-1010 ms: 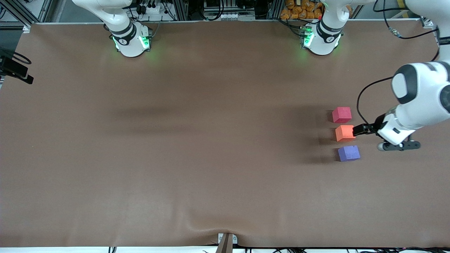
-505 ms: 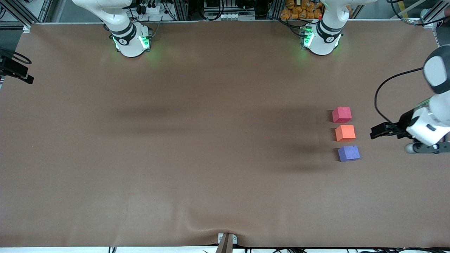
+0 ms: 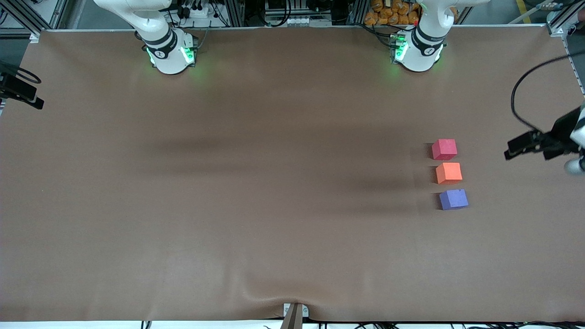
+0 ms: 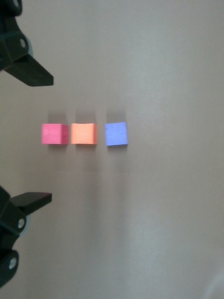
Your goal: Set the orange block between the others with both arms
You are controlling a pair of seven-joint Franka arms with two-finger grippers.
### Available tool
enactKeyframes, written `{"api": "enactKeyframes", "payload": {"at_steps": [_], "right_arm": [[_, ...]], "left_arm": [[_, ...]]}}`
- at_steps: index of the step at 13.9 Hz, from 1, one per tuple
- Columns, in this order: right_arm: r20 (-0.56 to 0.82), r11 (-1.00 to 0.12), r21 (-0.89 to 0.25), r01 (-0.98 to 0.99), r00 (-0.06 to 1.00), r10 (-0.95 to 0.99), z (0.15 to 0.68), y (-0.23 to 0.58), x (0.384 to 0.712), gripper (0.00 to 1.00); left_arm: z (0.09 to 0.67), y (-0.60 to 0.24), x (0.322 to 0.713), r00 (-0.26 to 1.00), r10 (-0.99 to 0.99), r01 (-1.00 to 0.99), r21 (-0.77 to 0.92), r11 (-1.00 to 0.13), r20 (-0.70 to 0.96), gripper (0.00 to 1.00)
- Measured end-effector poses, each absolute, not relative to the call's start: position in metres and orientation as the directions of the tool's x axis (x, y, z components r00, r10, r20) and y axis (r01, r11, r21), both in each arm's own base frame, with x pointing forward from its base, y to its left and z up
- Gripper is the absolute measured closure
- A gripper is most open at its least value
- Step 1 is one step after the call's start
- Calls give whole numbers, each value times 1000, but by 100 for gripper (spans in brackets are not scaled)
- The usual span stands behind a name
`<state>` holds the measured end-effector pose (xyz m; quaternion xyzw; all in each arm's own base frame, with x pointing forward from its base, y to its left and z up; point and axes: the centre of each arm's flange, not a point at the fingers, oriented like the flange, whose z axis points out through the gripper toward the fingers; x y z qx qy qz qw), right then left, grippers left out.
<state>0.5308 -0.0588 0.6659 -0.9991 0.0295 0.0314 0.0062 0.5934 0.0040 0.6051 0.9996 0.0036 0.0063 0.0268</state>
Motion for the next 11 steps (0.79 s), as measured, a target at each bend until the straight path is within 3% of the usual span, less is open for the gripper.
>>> {"api": "enactKeyframes", "payload": {"at_steps": [4, 11], "right_arm": [[-63, -998, -11, -59, 996, -59, 666, -59, 531, 0], [-63, -998, -11, -59, 996, -58, 666, -59, 531, 0]], "left_arm": [[651, 6, 551, 1000, 6, 6, 58, -998, 2, 0], [665, -1, 538, 1000, 19, 18, 60, -998, 24, 0]]}}
